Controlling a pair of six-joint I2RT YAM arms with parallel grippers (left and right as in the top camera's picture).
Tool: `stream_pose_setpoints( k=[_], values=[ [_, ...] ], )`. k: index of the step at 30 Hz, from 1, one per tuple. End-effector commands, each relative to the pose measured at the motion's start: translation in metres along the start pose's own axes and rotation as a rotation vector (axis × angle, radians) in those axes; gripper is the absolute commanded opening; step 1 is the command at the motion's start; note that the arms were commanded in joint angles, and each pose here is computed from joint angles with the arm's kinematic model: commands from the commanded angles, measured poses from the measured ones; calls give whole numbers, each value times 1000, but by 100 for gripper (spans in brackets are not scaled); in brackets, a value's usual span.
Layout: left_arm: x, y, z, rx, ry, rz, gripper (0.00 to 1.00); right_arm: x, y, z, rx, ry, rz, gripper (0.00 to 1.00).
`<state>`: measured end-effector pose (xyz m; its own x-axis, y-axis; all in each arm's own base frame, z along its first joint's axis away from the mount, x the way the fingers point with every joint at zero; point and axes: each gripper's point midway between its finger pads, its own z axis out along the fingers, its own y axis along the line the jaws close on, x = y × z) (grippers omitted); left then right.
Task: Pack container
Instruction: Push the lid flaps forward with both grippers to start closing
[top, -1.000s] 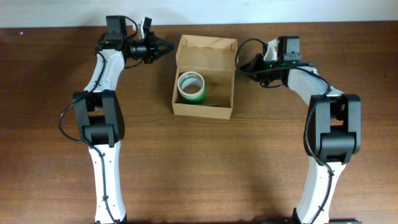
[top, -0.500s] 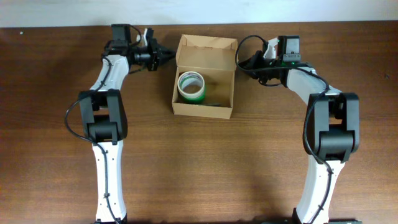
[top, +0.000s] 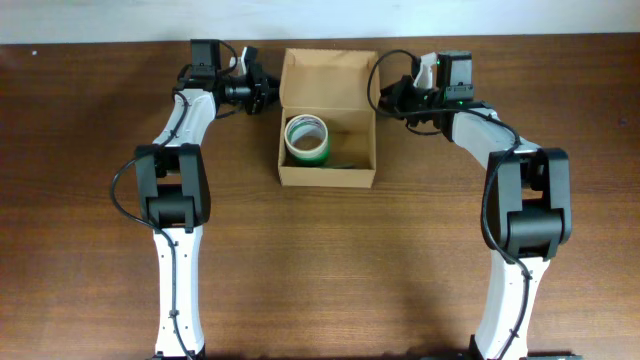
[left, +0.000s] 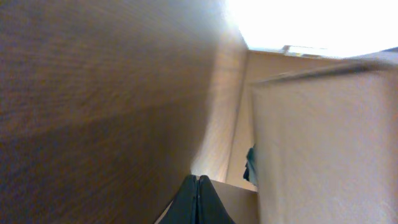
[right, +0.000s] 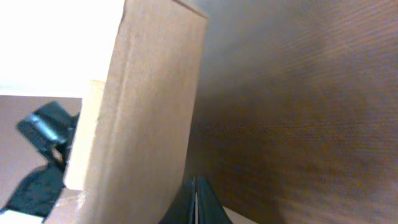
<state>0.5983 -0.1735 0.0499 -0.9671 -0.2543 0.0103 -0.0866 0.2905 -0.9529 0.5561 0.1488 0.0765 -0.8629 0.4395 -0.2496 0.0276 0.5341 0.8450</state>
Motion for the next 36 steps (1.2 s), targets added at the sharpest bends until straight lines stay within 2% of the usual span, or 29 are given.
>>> stream_pose_setpoints(
  k=[1, 5, 15, 27, 36],
  values=[
    [-1, -16, -2, 87, 30, 90, 2, 1, 23, 2, -109, 26, -59, 4],
    [-8, -43, -13, 167, 32, 227, 2, 0, 32, 1, -147, 31, -86, 4],
    [-21, -92, -47, 240, 27, 349, 1, 0, 45, -2, -204, 49, -118, 4],
    [-15, -122, -55, 279, 60, 404, 1, -25, 89, -13, -282, 5, -223, 4],
    [-15, -123, -44, 261, 46, 396, 2, -27, 91, -14, -285, 3, -212, 4]
  ],
)
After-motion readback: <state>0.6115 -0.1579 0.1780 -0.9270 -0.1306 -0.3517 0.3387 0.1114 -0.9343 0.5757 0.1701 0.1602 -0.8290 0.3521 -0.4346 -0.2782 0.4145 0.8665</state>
